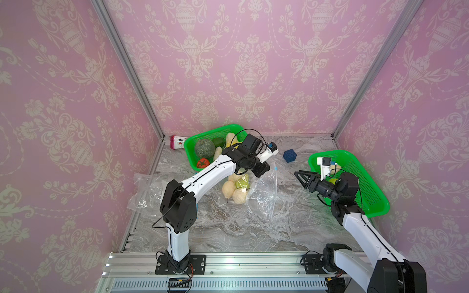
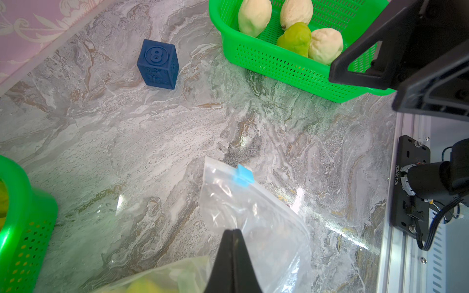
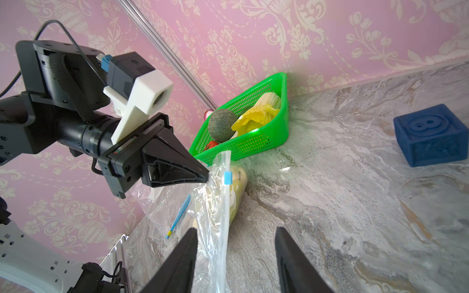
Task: Open the zip-top bag and take out the pear
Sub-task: Pick up the zipper food storage bag at the center of the board.
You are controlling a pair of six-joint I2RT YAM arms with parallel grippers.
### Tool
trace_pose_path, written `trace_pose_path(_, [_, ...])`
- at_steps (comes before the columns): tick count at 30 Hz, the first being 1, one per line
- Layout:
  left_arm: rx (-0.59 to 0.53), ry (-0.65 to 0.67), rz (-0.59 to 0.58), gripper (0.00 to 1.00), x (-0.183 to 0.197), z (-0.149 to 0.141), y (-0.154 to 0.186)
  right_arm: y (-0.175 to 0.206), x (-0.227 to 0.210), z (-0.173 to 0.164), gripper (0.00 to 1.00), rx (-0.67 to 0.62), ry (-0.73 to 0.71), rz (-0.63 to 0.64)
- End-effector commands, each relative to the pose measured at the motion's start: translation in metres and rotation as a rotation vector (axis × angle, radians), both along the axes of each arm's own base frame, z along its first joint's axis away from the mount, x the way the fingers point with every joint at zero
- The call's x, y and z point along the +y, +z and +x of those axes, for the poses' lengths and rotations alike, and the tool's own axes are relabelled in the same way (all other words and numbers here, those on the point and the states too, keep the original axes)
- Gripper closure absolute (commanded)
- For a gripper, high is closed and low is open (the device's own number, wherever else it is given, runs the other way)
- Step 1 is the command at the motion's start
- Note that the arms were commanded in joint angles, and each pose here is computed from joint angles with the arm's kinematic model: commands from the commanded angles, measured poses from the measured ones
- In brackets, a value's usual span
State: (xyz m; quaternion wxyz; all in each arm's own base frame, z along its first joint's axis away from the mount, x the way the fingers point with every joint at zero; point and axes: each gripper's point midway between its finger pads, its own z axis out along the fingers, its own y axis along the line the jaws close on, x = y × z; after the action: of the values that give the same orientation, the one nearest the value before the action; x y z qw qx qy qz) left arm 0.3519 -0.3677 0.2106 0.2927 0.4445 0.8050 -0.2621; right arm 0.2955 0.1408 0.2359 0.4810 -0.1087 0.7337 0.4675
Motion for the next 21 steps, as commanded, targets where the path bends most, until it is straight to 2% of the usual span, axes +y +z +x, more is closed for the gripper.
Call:
trace_pose_path(1, [0.002, -0.018, -0.047, 1.00, -0.002, -0.009, 0.018, 0.026, 0.013, 0.005, 0.48, -0.094, 0.047, -0.007])
trace_pose_path(7, [0.000, -0.040, -0.050, 1.00, 0.000, -0.015, 0.023, 0.024, 0.037, 0.009, 0.52, -0.076, 0.133, -0.001])
trace_pose_path(14, [-0.030, -0.030, -0.052, 1.00, 0.007, -0.019, 0.033, 0.017, 0.053, 0.014, 0.54, 0.017, 0.222, 0.054])
trace_pose_path(21, [-0.029, -0.033, -0.055, 1.00, 0.009, -0.022, 0.033, 0.022, 0.062, 0.007, 0.45, 0.082, 0.322, 0.159])
